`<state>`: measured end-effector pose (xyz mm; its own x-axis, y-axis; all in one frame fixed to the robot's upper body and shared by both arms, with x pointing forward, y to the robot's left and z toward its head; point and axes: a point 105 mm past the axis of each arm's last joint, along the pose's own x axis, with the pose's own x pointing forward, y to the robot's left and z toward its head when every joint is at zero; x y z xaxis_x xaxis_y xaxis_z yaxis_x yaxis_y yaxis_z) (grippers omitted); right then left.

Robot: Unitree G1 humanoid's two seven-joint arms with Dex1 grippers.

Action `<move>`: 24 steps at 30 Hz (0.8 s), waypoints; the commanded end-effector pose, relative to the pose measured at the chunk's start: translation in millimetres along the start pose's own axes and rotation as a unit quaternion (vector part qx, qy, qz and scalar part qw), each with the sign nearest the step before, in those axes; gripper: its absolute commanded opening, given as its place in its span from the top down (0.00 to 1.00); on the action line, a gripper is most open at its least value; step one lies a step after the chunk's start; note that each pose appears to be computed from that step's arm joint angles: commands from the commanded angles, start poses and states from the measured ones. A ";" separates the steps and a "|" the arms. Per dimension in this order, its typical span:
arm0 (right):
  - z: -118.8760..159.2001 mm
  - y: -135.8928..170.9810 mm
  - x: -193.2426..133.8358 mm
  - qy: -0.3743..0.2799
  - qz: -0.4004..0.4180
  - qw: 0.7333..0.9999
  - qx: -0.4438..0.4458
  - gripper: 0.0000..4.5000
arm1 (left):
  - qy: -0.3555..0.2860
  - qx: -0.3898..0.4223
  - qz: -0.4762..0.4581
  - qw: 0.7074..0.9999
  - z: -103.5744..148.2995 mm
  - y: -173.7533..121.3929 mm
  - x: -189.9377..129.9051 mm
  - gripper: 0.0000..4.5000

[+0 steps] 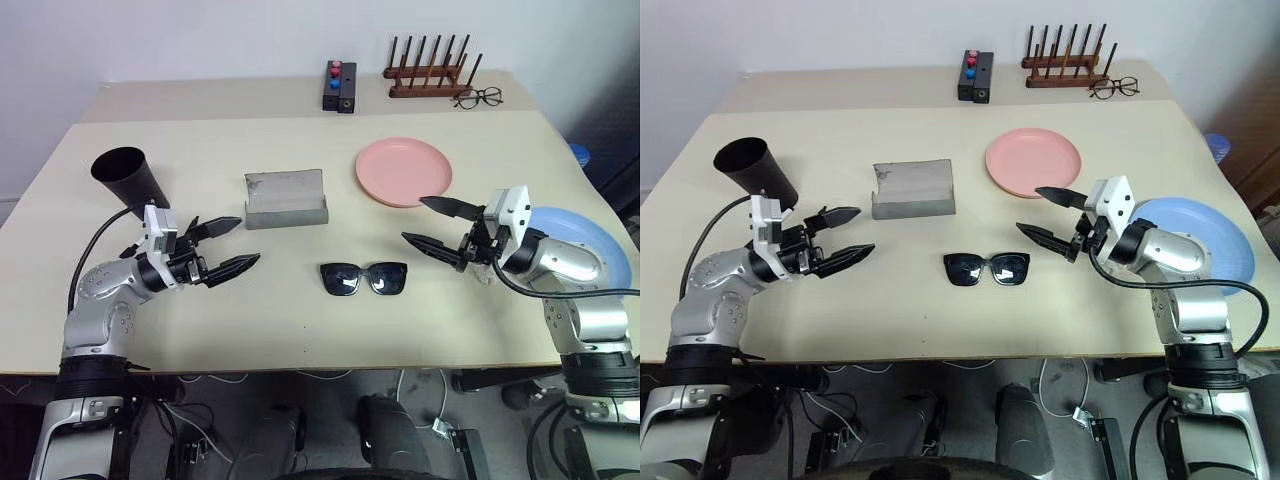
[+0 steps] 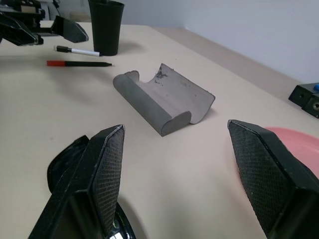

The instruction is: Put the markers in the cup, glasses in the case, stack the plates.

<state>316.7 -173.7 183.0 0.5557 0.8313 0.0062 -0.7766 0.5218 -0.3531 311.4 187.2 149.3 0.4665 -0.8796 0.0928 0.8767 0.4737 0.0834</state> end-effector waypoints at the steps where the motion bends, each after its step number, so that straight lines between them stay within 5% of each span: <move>1: 15.4 -4.0 3.8 -0.025 -0.001 0.999 -0.023 0.26 | -0.009 0.029 0.007 1.000 12.8 6.7 0.7 0.00; 15: 26.1 -7.2 26.7 -0.060 0.026 0.998 0.027 0.26 | 0.031 0.039 0.082 0.995 12.4 21.5 -29.3 0.00; 24: 40.8 22.2 74.8 -0.079 0.063 0.995 -0.018 0.26 | 0.075 0.084 0.241 0.964 43.0 46.4 -102.6 0.00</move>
<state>334.1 -101.8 199.3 0.4137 0.9066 0.0834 -0.8461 0.4167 -0.3323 299.5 292.4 170.3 0.7973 -0.6036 -0.0084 0.5947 0.7830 0.1826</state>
